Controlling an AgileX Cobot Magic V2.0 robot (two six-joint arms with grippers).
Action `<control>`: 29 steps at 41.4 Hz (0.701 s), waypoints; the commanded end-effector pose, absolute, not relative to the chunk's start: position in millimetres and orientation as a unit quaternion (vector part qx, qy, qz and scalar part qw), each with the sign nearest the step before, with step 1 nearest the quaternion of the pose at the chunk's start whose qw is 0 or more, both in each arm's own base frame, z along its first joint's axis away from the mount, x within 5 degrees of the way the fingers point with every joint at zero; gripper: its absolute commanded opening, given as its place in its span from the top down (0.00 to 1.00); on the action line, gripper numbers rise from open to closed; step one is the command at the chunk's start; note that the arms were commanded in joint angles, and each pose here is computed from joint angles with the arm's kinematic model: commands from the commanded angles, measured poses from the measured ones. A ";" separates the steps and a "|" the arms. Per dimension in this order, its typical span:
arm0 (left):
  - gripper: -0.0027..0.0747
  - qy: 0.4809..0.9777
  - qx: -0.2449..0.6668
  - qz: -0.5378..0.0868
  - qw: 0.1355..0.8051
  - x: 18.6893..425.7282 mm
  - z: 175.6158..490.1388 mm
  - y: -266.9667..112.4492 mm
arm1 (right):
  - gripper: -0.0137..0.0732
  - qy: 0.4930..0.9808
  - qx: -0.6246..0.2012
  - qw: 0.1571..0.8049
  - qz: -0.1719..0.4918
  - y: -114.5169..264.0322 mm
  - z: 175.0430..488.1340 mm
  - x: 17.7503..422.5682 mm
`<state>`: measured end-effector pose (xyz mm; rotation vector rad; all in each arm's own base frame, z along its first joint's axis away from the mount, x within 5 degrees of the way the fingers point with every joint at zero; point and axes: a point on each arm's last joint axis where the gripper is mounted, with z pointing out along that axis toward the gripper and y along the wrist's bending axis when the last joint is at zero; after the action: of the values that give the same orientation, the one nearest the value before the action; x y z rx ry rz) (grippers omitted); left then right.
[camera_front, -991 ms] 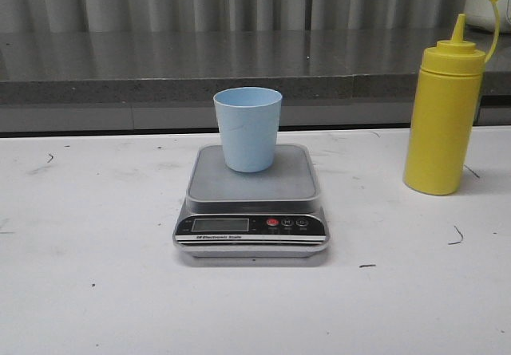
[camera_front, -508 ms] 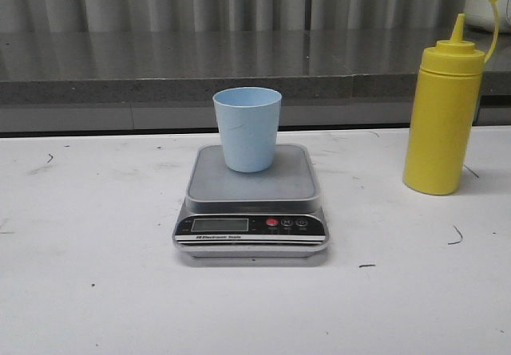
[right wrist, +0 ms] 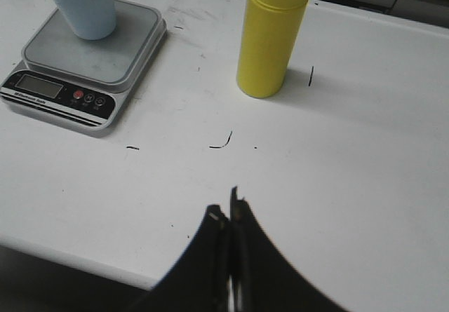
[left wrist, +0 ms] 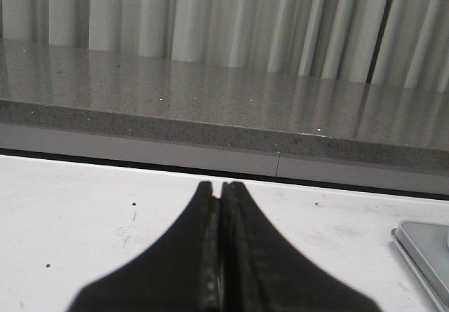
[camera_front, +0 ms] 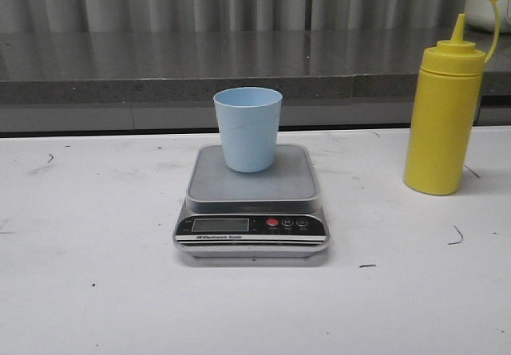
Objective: Pour seasoning into cup on scale with both arms
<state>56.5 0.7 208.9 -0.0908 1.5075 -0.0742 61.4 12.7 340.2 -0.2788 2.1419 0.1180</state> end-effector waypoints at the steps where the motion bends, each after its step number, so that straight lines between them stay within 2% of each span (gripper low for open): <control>1: 0.99 0.646 -0.042 -0.040 0.761 54.2 213.0 0.8 | 0.92 0.853 -0.115 0.507 0.051 13.0 353.8 63.1; 16: 0.99 0.646 -0.042 -0.040 0.761 54.2 213.0 0.8 | 0.92 0.846 -0.102 0.521 0.054 9.4 345.6 54.1; 29: 0.99 0.646 -0.042 -0.040 0.761 54.2 213.0 0.8 | 0.92 0.760 -0.053 0.648 0.015 3.9 287.4 54.8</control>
<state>56.4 0.8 209.6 -0.0906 1.4998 -0.0741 52.7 4.9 284.0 -0.1524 1.9108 0.0615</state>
